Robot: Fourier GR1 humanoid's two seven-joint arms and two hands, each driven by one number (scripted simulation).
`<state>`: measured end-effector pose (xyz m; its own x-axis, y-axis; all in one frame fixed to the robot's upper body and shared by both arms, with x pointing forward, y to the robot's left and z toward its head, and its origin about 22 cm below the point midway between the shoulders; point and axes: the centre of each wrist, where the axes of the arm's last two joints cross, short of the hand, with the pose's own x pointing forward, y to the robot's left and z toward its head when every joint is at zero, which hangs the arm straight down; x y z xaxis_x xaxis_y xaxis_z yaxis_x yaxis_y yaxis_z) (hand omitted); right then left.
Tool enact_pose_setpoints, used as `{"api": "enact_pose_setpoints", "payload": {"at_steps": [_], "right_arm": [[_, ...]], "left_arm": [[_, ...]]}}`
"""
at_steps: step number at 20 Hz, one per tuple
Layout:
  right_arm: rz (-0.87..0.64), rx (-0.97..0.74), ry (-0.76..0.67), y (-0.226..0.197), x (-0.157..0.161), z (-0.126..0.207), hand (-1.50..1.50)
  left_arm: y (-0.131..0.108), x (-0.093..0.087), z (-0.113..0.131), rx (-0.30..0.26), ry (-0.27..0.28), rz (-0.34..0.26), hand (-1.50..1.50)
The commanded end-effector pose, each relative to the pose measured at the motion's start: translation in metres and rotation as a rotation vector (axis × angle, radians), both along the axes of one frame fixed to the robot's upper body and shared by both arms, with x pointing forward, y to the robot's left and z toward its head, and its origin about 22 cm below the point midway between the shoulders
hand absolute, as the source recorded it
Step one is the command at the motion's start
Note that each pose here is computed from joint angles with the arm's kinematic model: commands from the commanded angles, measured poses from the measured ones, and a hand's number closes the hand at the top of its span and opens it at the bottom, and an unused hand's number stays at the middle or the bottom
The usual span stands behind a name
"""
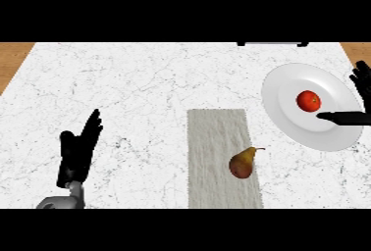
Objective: Pick the tomato from the placemat and place it in the plate
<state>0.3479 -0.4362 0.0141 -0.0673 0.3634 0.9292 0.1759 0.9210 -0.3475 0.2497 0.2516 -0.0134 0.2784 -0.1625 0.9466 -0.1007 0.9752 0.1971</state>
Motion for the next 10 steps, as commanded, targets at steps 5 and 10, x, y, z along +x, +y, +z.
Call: {"api": "enact_pose_setpoints", "payload": {"at_steps": [5, 10], "right_arm": [[-0.046, -0.046, 0.019, -0.013, -0.013, -0.008, -1.5], [-0.097, -0.078, 0.034, -0.027, -0.03, -0.018, -1.5]], "left_arm": [[-0.004, 0.005, 0.006, -0.009, 0.001, -0.019, 0.0], [-0.004, 0.008, -0.002, -0.008, -0.008, 0.0, 0.0]]}}
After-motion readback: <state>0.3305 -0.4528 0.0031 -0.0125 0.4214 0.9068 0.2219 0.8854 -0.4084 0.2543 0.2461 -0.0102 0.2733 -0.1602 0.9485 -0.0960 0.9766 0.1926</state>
